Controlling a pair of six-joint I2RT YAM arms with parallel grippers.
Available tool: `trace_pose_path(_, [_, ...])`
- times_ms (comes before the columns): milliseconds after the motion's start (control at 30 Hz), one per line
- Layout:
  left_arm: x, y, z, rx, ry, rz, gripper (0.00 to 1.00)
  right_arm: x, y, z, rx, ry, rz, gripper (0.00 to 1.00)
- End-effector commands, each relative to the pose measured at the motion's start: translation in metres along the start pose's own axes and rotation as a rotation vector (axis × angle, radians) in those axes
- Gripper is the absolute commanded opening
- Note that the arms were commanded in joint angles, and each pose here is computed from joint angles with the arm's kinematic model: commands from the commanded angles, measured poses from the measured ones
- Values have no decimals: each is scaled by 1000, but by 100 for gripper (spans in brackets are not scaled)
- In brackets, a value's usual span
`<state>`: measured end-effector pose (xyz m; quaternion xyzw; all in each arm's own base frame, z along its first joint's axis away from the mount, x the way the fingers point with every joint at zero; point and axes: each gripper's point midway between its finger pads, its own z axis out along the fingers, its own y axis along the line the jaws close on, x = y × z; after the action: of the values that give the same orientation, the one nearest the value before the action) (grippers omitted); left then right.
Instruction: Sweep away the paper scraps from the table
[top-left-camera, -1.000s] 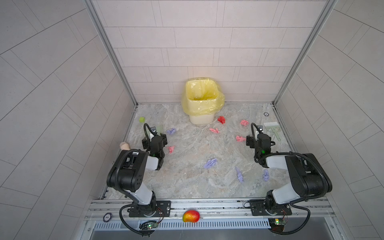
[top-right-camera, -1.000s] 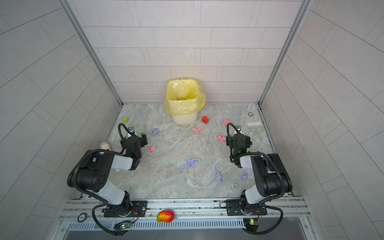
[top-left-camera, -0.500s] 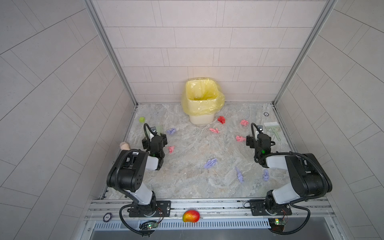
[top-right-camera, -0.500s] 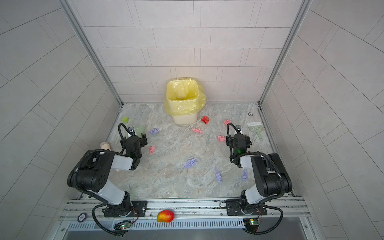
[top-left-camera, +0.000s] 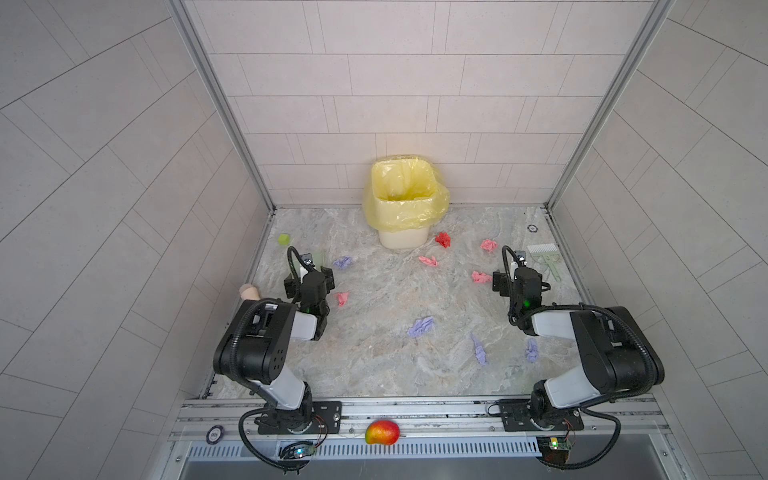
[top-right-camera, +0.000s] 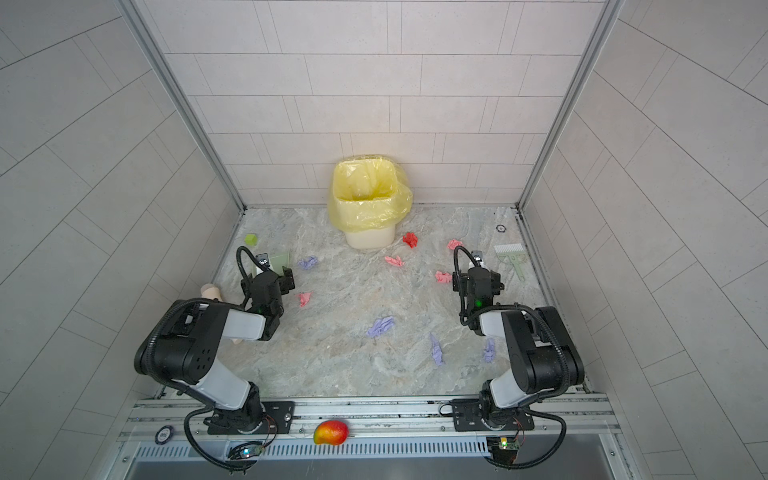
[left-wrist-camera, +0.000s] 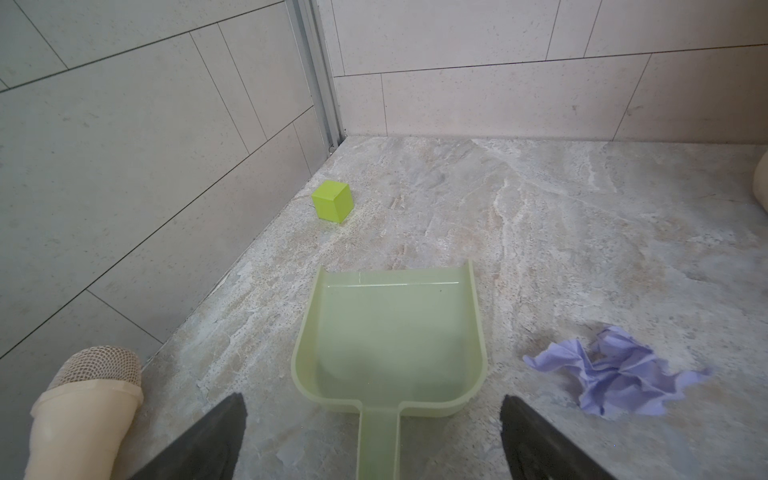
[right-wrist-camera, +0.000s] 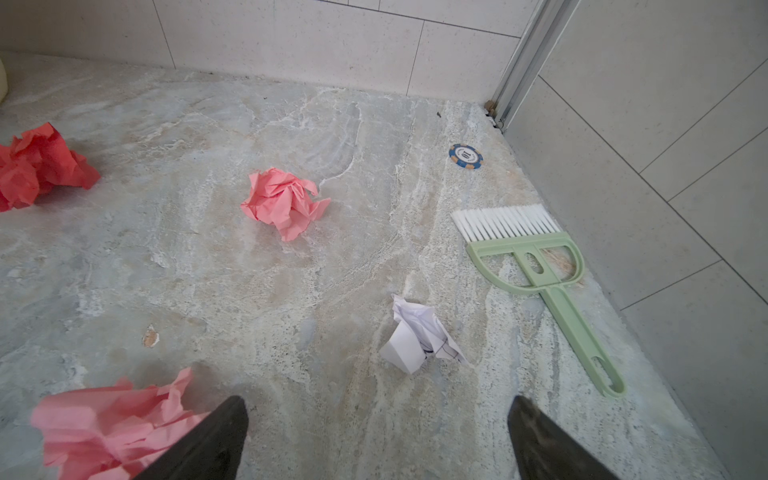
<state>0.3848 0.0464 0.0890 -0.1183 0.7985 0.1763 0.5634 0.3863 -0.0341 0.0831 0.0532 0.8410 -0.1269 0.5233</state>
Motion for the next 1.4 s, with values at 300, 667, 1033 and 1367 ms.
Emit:
trace_pose_path(300, [-6, 3, 0, -8, -14, -27, 100, -6, -3, 0, 15, -19, 16, 99])
trace_pose_path(667, [-65, -9, -21, 62, 93, 47, 100, -68, 16, -1, -35, 119, -63, 99])
trace_pose_path(1033, [-101, -46, -48, 234, 234, -25, 100, -215, 100, -7, -373, 147, 109, 99])
trace_pose_path(1367, [-140, -59, -68, 337, 250, -76, 100, -274, 194, 10, -695, 220, 191, 93])
